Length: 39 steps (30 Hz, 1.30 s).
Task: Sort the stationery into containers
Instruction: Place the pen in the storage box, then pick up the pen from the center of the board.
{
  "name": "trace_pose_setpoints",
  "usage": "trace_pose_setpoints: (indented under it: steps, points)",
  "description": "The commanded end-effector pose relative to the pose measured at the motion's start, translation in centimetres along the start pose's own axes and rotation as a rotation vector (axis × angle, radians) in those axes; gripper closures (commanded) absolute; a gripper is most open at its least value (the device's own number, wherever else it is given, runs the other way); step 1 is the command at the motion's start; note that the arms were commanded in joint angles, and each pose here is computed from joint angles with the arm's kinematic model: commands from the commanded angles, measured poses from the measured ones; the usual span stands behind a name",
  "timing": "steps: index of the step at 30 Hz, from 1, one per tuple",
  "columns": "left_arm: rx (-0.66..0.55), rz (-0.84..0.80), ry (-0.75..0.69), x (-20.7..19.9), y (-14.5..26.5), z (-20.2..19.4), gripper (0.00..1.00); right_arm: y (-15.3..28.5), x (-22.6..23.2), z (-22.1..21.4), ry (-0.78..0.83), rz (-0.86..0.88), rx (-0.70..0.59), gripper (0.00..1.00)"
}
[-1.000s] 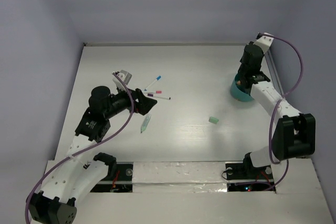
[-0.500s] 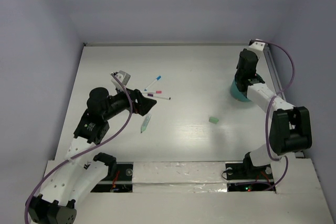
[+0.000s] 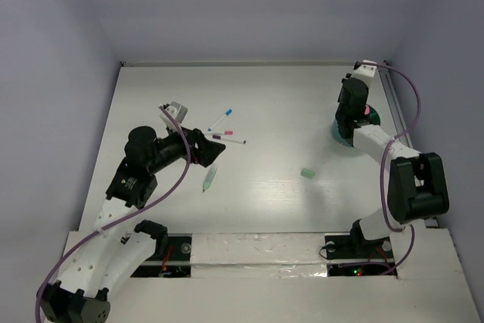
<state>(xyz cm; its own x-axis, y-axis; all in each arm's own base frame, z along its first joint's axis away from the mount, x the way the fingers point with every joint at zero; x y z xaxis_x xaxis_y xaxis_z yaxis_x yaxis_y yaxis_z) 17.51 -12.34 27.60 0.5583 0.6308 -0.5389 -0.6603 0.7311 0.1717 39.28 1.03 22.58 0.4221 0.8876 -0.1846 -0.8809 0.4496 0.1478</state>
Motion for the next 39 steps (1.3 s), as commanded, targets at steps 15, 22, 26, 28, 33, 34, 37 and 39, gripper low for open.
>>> trace_pose_setpoints:
  steps: [15, 22, 26, 28, 33, 34, 37, 39]
  points:
    - [-0.066, -0.04, -0.036, -1.0, 0.3, 1.6, 0.01, 3.8, -0.4, 1.9, -0.122, 0.077, -0.077, 0.36]
    - [-0.068, -0.028, -0.036, -0.9, 0.2, 1.7, 0.01, 7.9, 1.5, 3.3, -0.213, 0.298, -0.02, 0.45]
    - [-0.063, -0.025, -0.032, -0.8, 0.1, 1.6, 0.06, 11.4, 2.1, 0.8, -0.224, 0.5, 0.186, 1.0]
    - [-0.061, -0.029, -0.034, -0.8, 0.1, 1.6, 0.1, 13.1, 2.5, -1.0, -0.211, 0.621, 0.284, 1.0]
    - [-0.069, -0.03, -0.037, -0.9, 0.1, 1.7, 0.26, 18.0, 4.5, -5.7, -0.148, 0.904, 0.53, 0.95]
    - [-0.069, -0.026, -0.036, -0.8, 0.1, 1.7, 0.28, 18.9, 5.2, -6.1, -0.136, 0.942, 0.553, 0.91]
    - [-0.087, 0.007, -0.035, -0.4, 0.3, 2.1, 0.4, 23.3, 9.4, -6.9, -0.071, 1.106, 0.59, 0.76]
    - [-0.118, 0.039, -0.039, -0.1, 0.6, 2.5, 0.51, 25.6, 12.1, -6.6, -0.062, 1.199, 0.559, 0.61]
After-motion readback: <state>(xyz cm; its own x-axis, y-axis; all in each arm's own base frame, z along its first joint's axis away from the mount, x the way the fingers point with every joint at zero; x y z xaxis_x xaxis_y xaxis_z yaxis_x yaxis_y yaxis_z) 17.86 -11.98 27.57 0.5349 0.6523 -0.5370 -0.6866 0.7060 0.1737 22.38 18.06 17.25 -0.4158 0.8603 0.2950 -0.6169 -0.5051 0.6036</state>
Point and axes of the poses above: each gripper's point midway between its finger pads, its own y axis back along the fingers, its own x axis along the line the jaws close on, z = x × y, the point moved 8 cm from there along y, back along the fingers, and after that the axes turned 8 degrees about y, right-handed, at the moved point
